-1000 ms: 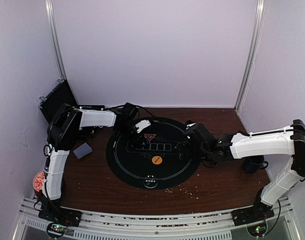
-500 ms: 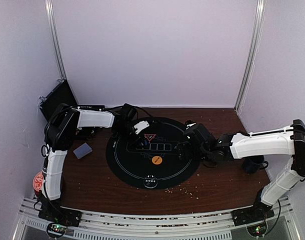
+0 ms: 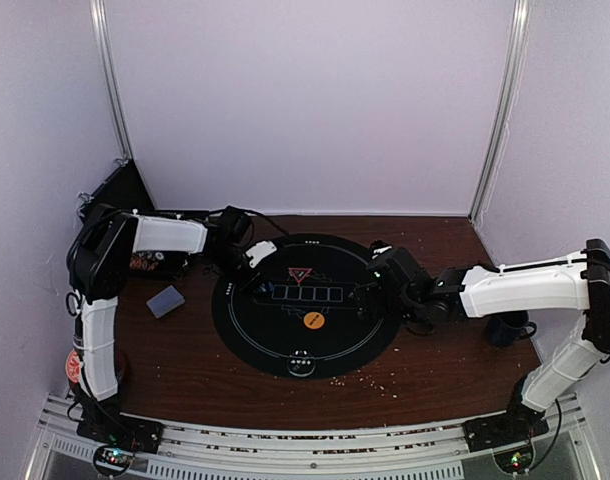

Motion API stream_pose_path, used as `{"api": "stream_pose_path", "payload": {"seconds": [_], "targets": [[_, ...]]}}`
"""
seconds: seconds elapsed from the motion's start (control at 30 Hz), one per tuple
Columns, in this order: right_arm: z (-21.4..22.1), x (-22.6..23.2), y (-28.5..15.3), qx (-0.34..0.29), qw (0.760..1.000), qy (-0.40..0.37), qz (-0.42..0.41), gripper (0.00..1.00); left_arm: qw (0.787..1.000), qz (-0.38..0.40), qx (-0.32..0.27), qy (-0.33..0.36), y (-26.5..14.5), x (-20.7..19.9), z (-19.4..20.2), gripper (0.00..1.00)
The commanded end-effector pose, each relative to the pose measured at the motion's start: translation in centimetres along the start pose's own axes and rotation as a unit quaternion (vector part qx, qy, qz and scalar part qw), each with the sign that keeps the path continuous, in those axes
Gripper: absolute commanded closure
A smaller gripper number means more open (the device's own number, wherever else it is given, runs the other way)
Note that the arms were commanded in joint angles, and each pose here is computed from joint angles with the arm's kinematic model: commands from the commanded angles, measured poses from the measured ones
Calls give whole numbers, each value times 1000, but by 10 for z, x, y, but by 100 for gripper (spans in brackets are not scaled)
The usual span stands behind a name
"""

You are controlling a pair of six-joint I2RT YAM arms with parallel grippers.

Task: Distribute texas hold em gaming equipment
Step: Pick up the small blind button from the poker table mat, then place the small blind button in the small blind area.

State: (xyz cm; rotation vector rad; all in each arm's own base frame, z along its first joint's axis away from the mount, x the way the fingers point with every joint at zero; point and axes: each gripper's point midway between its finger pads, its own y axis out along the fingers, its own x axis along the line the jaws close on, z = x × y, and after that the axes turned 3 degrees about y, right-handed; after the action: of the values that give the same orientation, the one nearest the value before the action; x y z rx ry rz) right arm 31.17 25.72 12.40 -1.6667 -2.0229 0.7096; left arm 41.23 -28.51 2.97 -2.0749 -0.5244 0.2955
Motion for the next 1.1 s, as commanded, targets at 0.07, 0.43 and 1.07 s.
{"api": "stream_pose_path", "payload": {"seconds": [0.07,0.43,1.07], "targets": [[-7,-4,-5,-13,1000,5,2,0,998,-42,-24,-30,-42,25,11,52],[-5,-3,-4,-11,1000,5,1,0,995,-80,-11,-51,-60,37,52,52],[-4,-2,-3,-9,1000,3,0,0,991,-115,13,-59,-52,52,72,52]]}}
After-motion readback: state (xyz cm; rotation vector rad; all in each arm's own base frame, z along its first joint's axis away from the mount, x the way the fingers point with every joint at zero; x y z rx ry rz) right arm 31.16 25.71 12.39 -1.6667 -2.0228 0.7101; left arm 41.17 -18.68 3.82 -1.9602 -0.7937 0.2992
